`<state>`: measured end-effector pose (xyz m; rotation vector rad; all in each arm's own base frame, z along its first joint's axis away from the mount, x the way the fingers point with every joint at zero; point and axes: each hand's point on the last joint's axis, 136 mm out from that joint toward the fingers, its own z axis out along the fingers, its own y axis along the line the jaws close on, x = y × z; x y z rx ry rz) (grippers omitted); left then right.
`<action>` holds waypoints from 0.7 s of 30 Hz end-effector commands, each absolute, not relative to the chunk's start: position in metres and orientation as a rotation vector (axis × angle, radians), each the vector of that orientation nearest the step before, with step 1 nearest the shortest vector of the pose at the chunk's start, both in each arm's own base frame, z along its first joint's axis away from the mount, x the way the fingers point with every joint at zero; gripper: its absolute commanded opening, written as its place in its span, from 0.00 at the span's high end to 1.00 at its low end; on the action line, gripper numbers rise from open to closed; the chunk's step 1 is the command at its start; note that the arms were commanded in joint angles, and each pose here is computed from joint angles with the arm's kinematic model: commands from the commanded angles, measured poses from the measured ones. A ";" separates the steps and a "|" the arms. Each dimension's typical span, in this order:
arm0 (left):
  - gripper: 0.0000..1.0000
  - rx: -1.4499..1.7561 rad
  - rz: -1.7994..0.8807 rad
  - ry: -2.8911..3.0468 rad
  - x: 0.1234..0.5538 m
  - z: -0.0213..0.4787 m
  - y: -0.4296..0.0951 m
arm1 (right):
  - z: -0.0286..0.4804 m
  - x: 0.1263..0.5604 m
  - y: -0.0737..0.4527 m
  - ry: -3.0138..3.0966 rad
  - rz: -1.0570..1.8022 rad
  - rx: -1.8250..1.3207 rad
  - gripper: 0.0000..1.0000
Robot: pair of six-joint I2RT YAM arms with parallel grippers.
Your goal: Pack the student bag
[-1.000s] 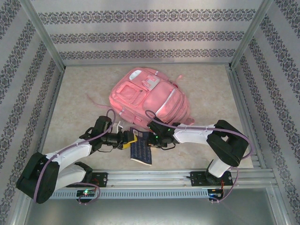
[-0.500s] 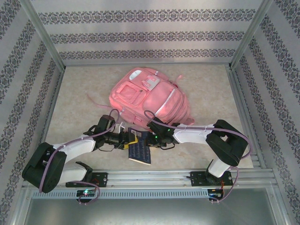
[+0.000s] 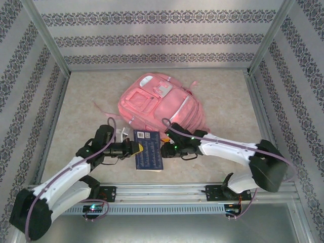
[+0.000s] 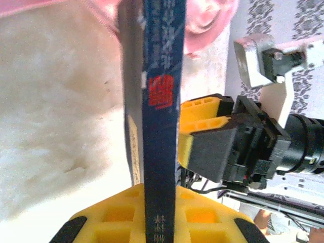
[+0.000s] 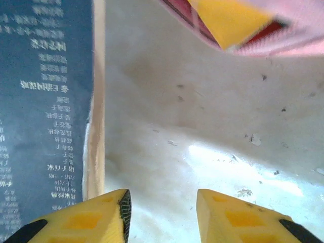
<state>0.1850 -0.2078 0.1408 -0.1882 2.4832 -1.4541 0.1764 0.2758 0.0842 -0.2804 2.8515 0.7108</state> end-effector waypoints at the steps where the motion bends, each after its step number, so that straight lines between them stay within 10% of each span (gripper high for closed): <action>1: 1.00 -0.162 -1.402 2.379 0.194 0.183 -0.203 | 0.135 0.188 0.265 2.720 0.738 -0.352 0.57; 21: 1.00 -0.485 -1.534 1.426 0.345 0.436 -0.191 | 0.373 0.284 0.251 1.901 1.526 0.261 0.17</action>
